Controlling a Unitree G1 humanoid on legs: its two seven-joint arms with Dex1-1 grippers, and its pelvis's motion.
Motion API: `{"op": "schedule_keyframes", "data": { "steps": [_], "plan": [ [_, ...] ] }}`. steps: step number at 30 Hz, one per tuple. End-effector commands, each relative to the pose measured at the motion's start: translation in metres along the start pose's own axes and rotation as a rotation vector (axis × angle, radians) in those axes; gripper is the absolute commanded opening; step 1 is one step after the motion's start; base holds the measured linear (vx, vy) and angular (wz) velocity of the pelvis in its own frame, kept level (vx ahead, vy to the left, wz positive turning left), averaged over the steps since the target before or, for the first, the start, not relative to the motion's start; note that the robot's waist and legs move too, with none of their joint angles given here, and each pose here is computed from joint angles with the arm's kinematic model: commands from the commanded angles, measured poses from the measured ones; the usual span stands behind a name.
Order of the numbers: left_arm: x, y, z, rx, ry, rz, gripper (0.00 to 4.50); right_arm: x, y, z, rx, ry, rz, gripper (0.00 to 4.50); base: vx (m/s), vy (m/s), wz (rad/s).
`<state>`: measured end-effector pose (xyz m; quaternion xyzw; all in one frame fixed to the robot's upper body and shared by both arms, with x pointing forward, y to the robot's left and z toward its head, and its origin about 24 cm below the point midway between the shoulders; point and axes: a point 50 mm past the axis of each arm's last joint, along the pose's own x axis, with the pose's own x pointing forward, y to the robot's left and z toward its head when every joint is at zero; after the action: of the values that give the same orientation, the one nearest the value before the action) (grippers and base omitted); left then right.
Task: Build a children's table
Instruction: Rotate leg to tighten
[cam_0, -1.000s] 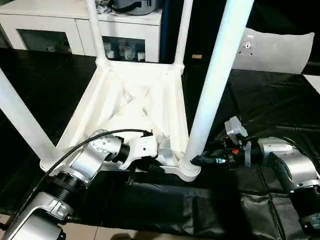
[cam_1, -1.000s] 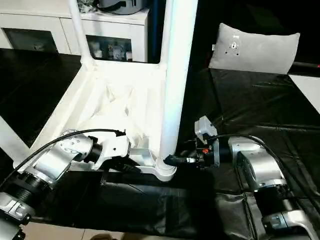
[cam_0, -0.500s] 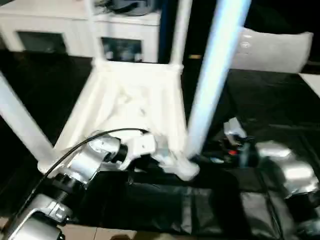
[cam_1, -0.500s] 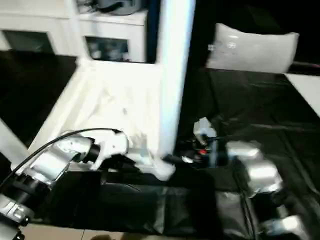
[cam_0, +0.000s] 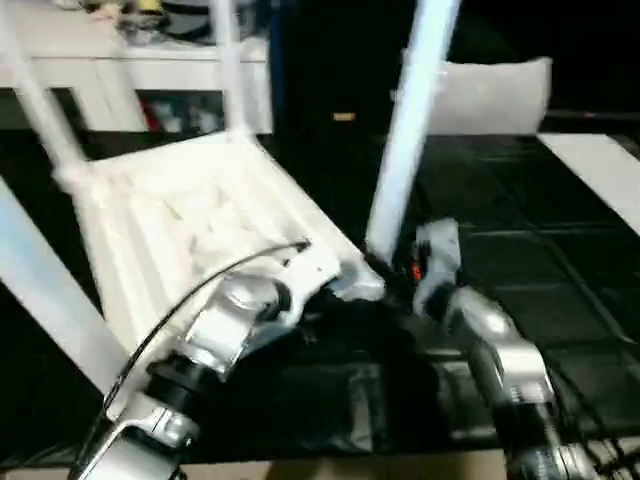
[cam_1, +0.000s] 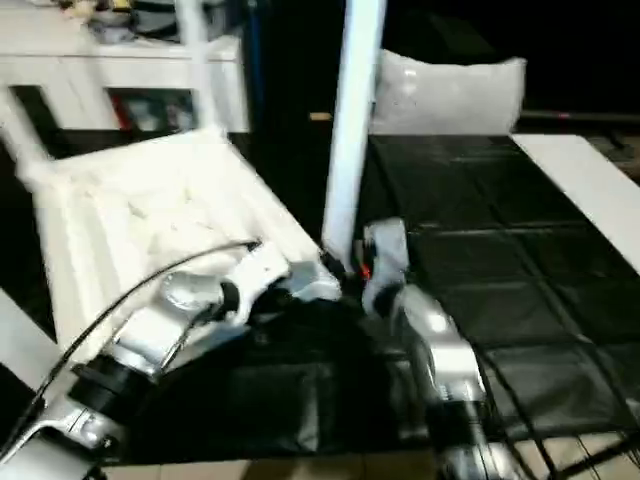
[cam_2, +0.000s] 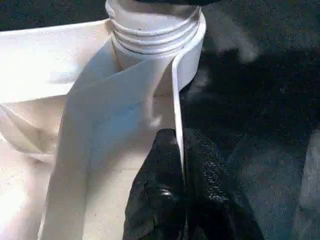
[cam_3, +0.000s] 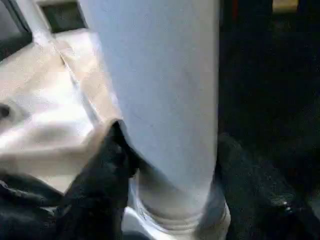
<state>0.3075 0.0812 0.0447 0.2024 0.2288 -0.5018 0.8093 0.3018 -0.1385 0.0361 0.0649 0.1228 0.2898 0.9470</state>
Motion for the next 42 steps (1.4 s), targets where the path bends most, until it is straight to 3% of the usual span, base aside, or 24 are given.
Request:
{"op": "schedule_keyframes", "data": {
  "steps": [1,6,8,14,19,20,23,25,28,30,42],
  "plan": [
    [-0.001,-0.006,0.01,0.078,-0.042,-0.066,0.0,-0.003,-0.002,0.008,-0.038,-0.015,0.033,3.0,0.0,0.0,0.0],
    [-0.014,-0.004,0.001,0.155,-0.015,-0.142,0.0,-0.024,-0.018,0.024,-0.153,-0.009,0.143,3.39,0.0,0.0,0.0],
    [-0.02,-0.006,-0.005,0.201,0.001,-0.215,0.0,-0.038,-0.025,0.032,-0.208,0.034,0.244,3.55,0.0,0.0,0.0],
    [-0.027,-0.005,-0.01,0.277,0.04,-0.307,0.0,-0.056,-0.024,0.041,-0.25,0.086,0.454,3.55,0.0,0.0,0.0],
    [-0.034,-0.008,-0.01,0.358,0.034,-0.434,0.0,-0.068,-0.021,0.039,-0.275,0.179,0.638,3.55,0.0,0.0,0.0],
    [-0.036,-0.008,-0.009,0.371,0.034,-0.458,0.0,-0.068,-0.021,0.038,-0.285,0.182,0.65,3.29,0.0,0.0,0.0],
    [-0.037,-0.01,-0.007,0.396,0.034,-0.497,0.0,-0.065,-0.021,0.035,-0.294,0.197,0.683,3.14,0.0,0.0,0.0],
    [-0.037,-0.01,-0.007,0.409,0.035,-0.509,0.0,-0.063,-0.019,0.035,-0.288,0.198,0.709,2.78,0.0,0.0,0.0],
    [-0.037,-0.01,-0.006,0.42,0.036,-0.518,0.0,-0.06,-0.016,0.034,-0.28,0.198,0.739,2.73,0.0,0.0,0.0],
    [-0.035,-0.01,-0.005,0.428,0.034,-0.521,0.0,-0.057,-0.012,0.032,-0.279,0.193,0.769,2.4,0.0,0.0,0.0],
    [-0.035,-0.007,-0.009,0.412,0.039,-0.507,0.0,-0.051,-0.002,0.023,-0.215,0.193,0.838,1.66,0.0,0.0,0.0]
  ]
}}
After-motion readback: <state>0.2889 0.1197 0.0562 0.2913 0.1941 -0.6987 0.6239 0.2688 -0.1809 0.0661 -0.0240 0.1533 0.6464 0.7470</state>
